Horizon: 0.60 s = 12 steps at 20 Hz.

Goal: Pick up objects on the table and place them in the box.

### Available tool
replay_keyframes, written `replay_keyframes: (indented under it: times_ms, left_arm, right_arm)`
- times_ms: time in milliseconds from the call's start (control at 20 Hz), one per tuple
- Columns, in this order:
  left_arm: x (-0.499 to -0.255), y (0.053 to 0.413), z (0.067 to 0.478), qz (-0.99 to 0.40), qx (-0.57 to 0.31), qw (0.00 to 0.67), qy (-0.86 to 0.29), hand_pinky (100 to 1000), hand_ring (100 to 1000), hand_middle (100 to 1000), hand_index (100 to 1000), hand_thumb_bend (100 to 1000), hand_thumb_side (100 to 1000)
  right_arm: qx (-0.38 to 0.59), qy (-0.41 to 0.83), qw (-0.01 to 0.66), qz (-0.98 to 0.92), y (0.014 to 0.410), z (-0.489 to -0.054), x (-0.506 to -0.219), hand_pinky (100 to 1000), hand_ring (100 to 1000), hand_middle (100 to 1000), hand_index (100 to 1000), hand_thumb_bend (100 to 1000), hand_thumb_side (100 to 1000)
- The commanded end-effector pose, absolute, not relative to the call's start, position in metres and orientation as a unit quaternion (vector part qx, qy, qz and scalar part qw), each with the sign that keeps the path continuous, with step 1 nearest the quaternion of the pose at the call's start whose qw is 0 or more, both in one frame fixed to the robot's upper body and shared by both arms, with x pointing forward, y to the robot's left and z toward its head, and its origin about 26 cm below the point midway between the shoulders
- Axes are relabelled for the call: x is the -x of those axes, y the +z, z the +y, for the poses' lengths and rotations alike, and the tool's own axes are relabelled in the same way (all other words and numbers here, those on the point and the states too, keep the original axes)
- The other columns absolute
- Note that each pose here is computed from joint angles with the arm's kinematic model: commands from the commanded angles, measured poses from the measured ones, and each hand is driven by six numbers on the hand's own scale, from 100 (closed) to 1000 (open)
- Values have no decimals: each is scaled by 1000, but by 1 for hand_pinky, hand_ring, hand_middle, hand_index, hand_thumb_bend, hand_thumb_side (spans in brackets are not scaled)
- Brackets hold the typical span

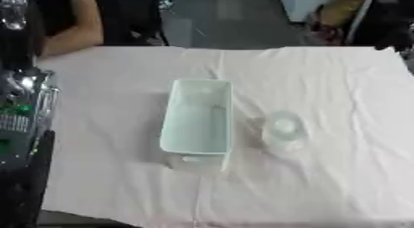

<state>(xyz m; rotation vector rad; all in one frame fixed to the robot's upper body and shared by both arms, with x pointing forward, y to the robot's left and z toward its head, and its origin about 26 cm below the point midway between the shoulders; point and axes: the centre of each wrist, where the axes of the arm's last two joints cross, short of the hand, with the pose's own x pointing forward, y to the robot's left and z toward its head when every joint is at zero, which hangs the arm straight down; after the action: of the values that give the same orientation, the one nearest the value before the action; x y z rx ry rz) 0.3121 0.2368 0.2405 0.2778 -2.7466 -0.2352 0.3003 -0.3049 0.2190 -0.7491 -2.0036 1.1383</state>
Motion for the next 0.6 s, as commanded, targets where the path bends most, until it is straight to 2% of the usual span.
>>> replay_keyframes:
  times_ms: [50, 600]
  left_arm:
    - [-309, 248, 240, -975, -105, 174, -91, 525, 594, 669, 774, 100, 778]
    - [-309, 247, 239, -975, -101, 176, -94, 523, 593, 669, 773, 100, 778]
  right_arm:
    - [286, 475, 342, -759, 230, -308, -307, 1000, 1000, 1000, 609, 100, 1000]
    - [226, 533, 385, -718, 209, -325, -341, 1000, 1000, 1000, 609, 100, 1000]
